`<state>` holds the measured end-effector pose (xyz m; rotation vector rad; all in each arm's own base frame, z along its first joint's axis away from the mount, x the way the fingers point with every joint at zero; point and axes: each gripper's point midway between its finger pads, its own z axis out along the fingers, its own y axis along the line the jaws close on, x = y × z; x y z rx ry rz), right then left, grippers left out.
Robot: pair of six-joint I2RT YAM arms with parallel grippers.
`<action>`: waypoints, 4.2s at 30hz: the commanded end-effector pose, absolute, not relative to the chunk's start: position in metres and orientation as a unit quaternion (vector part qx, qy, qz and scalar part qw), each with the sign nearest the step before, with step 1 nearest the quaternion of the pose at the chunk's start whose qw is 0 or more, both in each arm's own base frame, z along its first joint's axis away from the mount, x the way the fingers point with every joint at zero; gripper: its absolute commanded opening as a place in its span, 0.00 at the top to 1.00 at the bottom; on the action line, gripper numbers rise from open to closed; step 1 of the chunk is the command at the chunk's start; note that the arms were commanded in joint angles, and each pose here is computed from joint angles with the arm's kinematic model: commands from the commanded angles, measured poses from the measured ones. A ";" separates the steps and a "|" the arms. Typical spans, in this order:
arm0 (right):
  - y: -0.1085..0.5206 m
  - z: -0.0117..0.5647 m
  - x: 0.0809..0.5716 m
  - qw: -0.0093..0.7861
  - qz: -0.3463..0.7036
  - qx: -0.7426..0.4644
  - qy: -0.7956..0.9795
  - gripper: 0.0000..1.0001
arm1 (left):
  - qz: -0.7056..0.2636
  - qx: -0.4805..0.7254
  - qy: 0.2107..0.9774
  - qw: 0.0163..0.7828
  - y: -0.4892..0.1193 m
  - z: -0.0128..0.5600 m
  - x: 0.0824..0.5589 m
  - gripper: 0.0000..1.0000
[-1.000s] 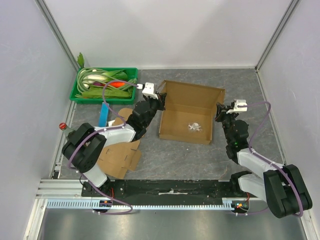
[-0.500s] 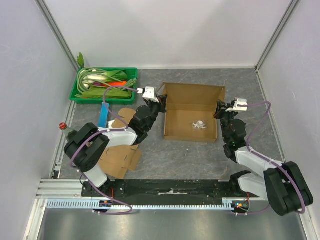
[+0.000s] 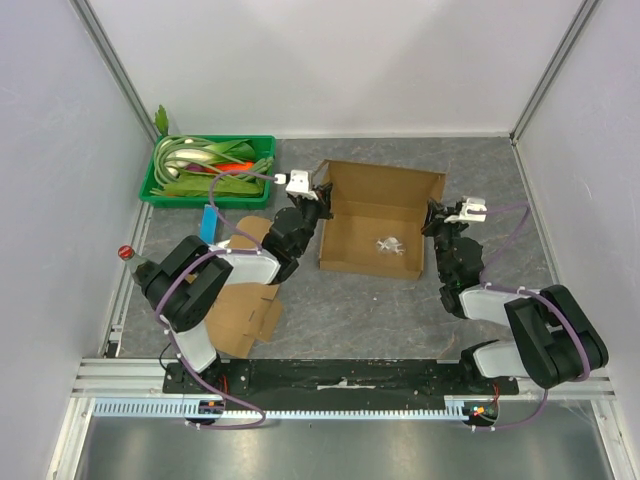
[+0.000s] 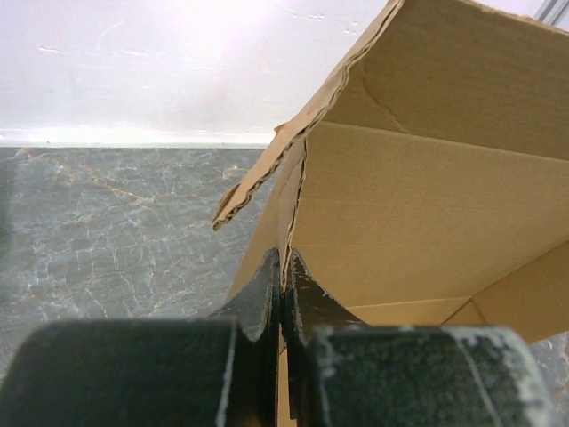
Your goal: Fold the paper box
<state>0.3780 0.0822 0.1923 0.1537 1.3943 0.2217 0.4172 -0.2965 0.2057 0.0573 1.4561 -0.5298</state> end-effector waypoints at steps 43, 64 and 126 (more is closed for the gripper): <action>0.109 0.076 0.279 0.569 0.145 0.062 0.807 0.70 | -0.344 0.066 0.652 0.673 -0.294 0.125 0.324 0.98; 0.116 0.216 0.154 0.443 0.312 0.092 0.835 0.02 | -0.322 0.084 0.651 0.682 -0.298 0.119 0.322 0.98; 0.204 0.111 0.232 0.332 0.446 0.012 0.831 0.02 | -0.440 0.087 0.847 0.286 -0.308 0.110 0.253 0.69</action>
